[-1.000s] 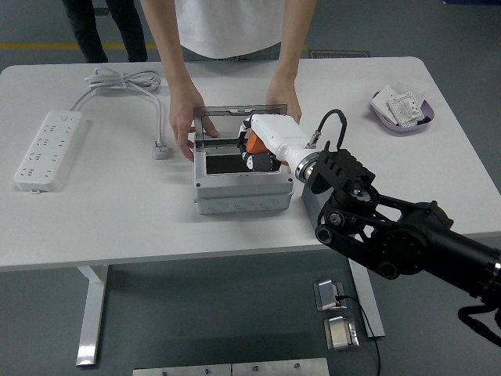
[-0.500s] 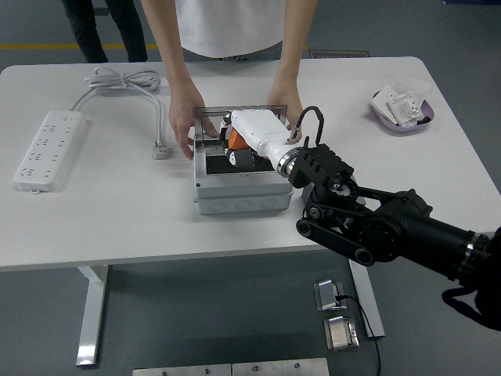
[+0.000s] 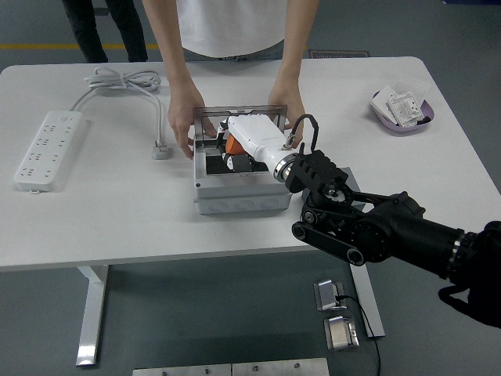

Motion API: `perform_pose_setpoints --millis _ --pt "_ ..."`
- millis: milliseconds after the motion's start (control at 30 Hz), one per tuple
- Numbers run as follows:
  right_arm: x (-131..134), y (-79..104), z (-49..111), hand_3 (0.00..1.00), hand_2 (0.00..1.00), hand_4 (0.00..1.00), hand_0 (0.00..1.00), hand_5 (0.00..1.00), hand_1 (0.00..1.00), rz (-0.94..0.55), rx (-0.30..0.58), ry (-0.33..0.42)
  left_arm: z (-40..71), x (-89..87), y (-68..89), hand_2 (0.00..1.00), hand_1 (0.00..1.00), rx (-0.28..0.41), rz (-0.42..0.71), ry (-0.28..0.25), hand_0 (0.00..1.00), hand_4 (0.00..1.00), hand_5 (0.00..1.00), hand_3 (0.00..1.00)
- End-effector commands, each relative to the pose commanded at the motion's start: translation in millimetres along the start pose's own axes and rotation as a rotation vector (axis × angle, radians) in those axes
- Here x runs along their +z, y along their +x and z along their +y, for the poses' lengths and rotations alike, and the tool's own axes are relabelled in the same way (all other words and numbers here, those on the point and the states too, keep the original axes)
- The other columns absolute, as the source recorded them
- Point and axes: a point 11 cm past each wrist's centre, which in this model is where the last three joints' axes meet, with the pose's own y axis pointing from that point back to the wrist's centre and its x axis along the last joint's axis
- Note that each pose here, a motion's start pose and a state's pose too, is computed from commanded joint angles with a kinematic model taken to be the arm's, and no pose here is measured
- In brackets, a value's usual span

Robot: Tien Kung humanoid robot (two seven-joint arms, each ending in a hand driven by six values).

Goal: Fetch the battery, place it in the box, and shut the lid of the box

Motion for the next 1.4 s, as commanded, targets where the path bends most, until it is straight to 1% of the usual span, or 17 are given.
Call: perform_pose_setpoints --millis 100,133,300,333,500,533,700,733,867,900,1100,1133,1267,1300,1400 --pt "1.6 -3.3 0.7 0.274 0.356 0.002 0.228 0.002 0.231 -0.003 -0.003 -0.001 0.0 1.8 0.0 0.621 0.693 0.0 -0.001 -0.004 0.61 0.688 0.144 0.649" --pt "2.1 -4.2 0.9 0.281 0.365 0.002 0.269 0.002 0.254 -0.005 -0.005 -0.001 0.0 2.2 -0.1 0.622 0.693 -0.001 -0.001 -0.005 0.609 0.688 0.143 0.649" --pt "3.2 -4.9 0.4 0.281 0.365 0.002 0.269 0.002 0.254 -0.031 -0.018 -0.001 0.0 2.7 -0.2 0.622 0.693 0.0 -0.003 -0.006 0.609 0.688 0.143 0.649" --pt "3.2 -4.3 0.3 0.305 0.379 0.002 0.308 0.002 0.279 -0.038 -0.017 0.0 0.0 2.6 -0.1 0.622 0.693 0.0 -0.004 -0.005 0.61 0.688 0.143 0.649" --pt "2.5 -1.7 0.5 0.305 0.379 0.002 0.308 0.002 0.279 -0.08 -0.012 0.004 0.0 2.0 -0.4 0.622 0.693 0.0 -0.004 -0.005 0.61 0.688 0.143 0.649" --pt "2.4 -1.3 0.6 0.529 0.501 0.306 0.415 0.002 0.373 -0.089 -0.011 0.005 0.0 2.0 -0.5 0.621 0.693 -0.001 -0.004 -0.004 0.61 0.687 0.143 0.648" --pt "3.7 -2.3 1.2 0.529 0.501 0.306 0.415 0.002 0.373 -0.123 -0.013 0.002 0.0 2.8 -0.8 0.621 0.693 -0.001 -0.004 -0.006 0.61 0.687 0.143 0.648" --pt "4.5 -3.5 1.5 0.698 0.639 0.576 0.645 0.328 0.602 -0.128 -0.016 -0.001 0.0 3.2 -0.8 0.621 0.693 -0.001 -0.004 -0.007 0.61 0.686 0.144 0.648" --pt "6.7 -6.4 2.3 0.698 0.639 0.576 0.645 0.328 0.602 -0.14 -0.022 -0.009 0.0 3.7 -0.8 0.621 0.693 -0.001 -0.004 -0.007 0.61 0.686 0.144 0.648" --pt "7.1 -6.9 2.5 0.759 0.662 0.687 0.726 0.447 0.652 -0.143 -0.023 -0.01 0.0 3.7 -0.8 0.622 0.693 -0.001 -0.005 -0.007 0.61 0.686 0.143 0.648" --pt "8.6 -8.6 3.1 0.759 0.662 0.687 0.726 0.447 0.652 -0.154 -0.024 -0.016 0.0 4.0 -1.2 0.622 0.693 -0.001 -0.009 -0.007 0.61 0.686 0.143 0.648" --pt "8.8 -8.9 3.3 0.78 0.669 0.737 0.751 0.516 0.661 -0.155 -0.024 -0.016 0.0 4.1 -1.2 0.622 0.693 -0.001 -0.01 -0.007 0.609 0.686 0.141 0.648" --pt "7.8 -8.8 4.5 0.78 0.669 0.737 0.751 0.516 0.661 -0.163 -0.022 -0.013 0.0 3.9 -1.0 0.622 0.693 -0.001 -0.012 -0.007 0.609 0.686 0.141 0.648" --pt "7.3 -7.7 5.4 0.784 0.67 0.744 0.761 0.53 0.663 -0.173 -0.019 -0.012 0.0 3.6 -1.1 0.622 0.693 -0.001 -0.012 -0.006 0.61 0.687 0.14 0.647" --pt "9.0 -0.8 9.6 0.784 0.67 0.744 0.761 0.53 0.663 -0.234 -0.011 -0.021 -0.1 1.9 -1.8 0.622 0.693 -0.002 -0.009 -0.003 0.61 0.687 0.14 0.647"
